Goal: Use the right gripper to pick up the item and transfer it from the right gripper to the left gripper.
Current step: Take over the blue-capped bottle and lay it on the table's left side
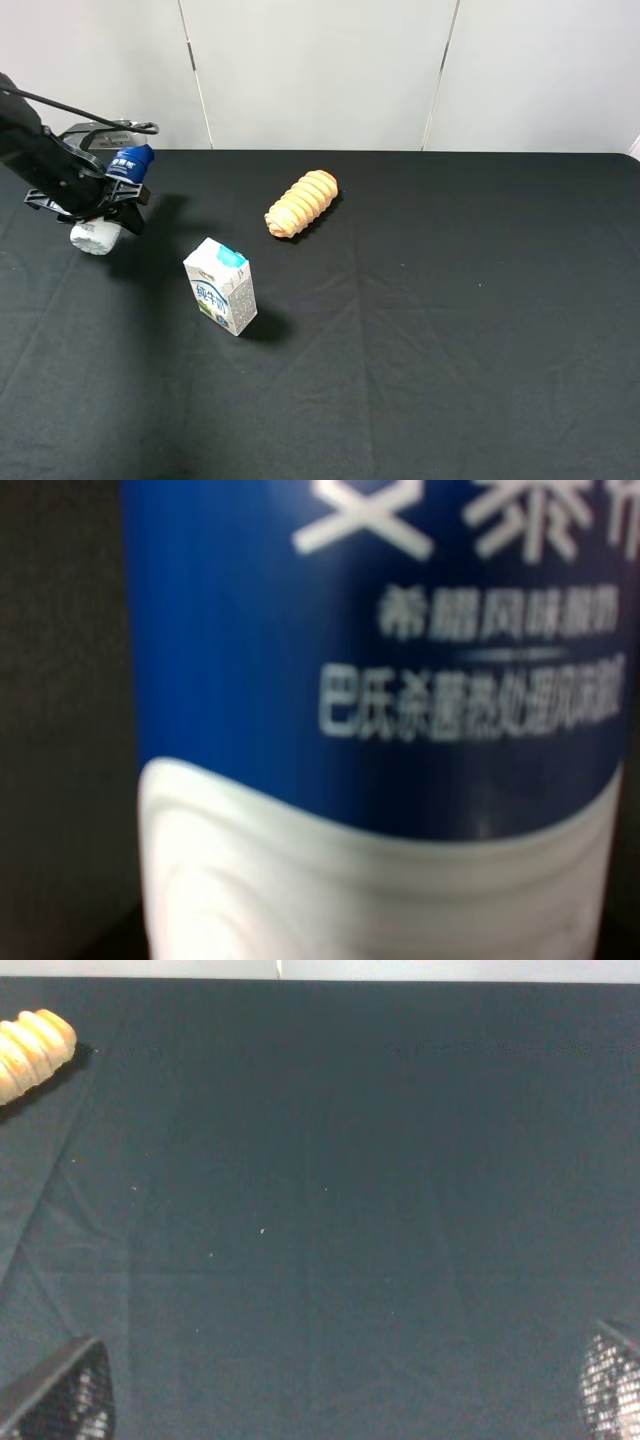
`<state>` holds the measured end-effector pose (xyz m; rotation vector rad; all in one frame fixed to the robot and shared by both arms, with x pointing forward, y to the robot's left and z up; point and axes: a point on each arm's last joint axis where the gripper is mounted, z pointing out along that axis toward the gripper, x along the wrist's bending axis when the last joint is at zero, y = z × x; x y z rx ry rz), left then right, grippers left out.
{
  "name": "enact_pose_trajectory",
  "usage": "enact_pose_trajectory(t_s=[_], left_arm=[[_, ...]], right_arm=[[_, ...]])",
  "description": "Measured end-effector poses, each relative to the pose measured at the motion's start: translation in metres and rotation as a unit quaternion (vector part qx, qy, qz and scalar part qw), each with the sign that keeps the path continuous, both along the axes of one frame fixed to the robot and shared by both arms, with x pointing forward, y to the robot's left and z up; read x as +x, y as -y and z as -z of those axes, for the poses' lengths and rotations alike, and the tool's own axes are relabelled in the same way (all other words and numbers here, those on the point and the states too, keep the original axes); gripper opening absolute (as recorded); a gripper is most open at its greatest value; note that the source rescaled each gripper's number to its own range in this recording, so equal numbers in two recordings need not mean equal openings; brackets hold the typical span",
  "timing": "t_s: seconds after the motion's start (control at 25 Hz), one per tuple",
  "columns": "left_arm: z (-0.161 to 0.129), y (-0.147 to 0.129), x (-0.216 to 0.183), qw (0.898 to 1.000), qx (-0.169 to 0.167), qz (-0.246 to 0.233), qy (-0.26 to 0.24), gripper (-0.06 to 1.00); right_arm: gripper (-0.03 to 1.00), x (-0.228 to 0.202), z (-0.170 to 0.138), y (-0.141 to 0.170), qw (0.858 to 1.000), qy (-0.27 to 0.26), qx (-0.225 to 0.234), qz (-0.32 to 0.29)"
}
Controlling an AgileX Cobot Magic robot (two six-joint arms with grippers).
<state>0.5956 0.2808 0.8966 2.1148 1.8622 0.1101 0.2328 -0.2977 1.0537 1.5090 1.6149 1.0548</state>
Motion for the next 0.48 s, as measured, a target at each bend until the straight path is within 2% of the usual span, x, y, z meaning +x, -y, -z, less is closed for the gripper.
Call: enact_pose_trajectory(t_s=[0.28, 0.44, 0.48], left_arm=[[0.0022, -0.0001, 0.0028, 1.000, 0.000, -0.002, 0.002, 0.02], [0.0030, 0.0008, 0.0001, 1.000, -0.004, 0.003, -0.013, 0.02], [0.0035, 0.0010, -0.0007, 1.000, -0.004, 0.007, -0.017, 0.06]], right_arm=[[1.00, 0.0000, 0.0000, 0.0000, 1.000, 0.000, 0.000, 0.000], [1.00, 0.0000, 0.0000, 0.0000, 1.000, 0.000, 0.000, 0.000], [1.00, 0.0000, 0.0000, 0.0000, 1.000, 0.000, 0.000, 0.000]])
